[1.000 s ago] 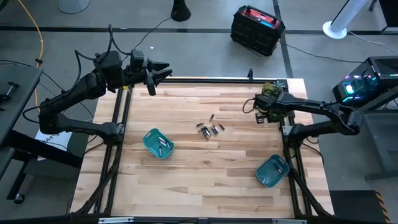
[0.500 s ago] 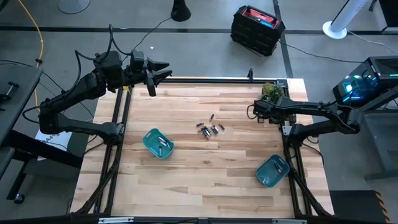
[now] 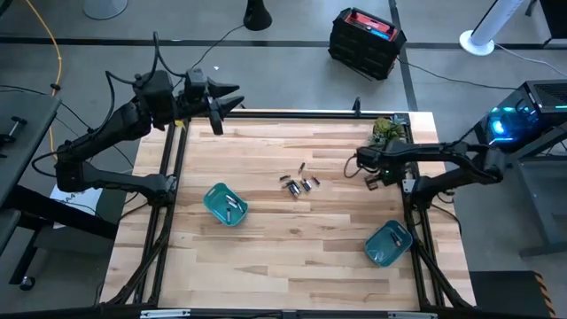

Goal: Sort batteries
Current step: Put the silver battery into the green bin

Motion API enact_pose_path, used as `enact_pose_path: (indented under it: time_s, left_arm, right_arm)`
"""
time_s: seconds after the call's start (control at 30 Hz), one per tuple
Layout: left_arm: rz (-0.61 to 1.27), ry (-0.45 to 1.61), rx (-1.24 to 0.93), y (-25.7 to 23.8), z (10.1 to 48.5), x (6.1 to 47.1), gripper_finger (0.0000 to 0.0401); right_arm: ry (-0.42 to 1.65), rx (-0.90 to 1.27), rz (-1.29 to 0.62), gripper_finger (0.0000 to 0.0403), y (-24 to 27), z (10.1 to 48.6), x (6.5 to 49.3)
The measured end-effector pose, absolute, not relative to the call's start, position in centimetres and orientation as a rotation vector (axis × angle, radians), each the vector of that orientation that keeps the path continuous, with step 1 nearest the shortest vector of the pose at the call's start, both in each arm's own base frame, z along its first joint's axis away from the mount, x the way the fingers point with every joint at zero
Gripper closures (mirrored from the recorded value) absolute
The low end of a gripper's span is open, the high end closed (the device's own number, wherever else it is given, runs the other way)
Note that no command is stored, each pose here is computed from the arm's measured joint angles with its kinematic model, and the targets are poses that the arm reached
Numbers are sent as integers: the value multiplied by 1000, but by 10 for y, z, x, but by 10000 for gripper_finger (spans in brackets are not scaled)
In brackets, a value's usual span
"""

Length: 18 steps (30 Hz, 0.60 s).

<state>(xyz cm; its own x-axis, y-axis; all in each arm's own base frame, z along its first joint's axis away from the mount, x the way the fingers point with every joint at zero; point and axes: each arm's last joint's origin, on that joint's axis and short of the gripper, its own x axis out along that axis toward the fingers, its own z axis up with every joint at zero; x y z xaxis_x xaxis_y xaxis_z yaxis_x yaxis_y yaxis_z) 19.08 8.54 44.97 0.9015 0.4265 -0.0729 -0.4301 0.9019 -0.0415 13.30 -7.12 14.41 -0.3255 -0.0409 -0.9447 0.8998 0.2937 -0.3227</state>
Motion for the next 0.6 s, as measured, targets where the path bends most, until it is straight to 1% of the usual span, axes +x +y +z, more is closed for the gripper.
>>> enact_pose_path:
  time_s: [0.13,0.27,0.47,0.6]
  left_arm:
    - [458,66,-55,89,449,190,229]
    - [473,64,-56,92,449,189,229]
    - [476,59,-55,92,450,189,229]
    - [476,54,-52,92,450,189,229]
  right_arm:
    - [1670,734,-1155,403,-74,132,136]
    - [1816,675,-1164,403,-77,120,134]
    - [1878,683,-1136,403,-79,113,136]
    - [1877,682,-1159,403,-80,112,135]
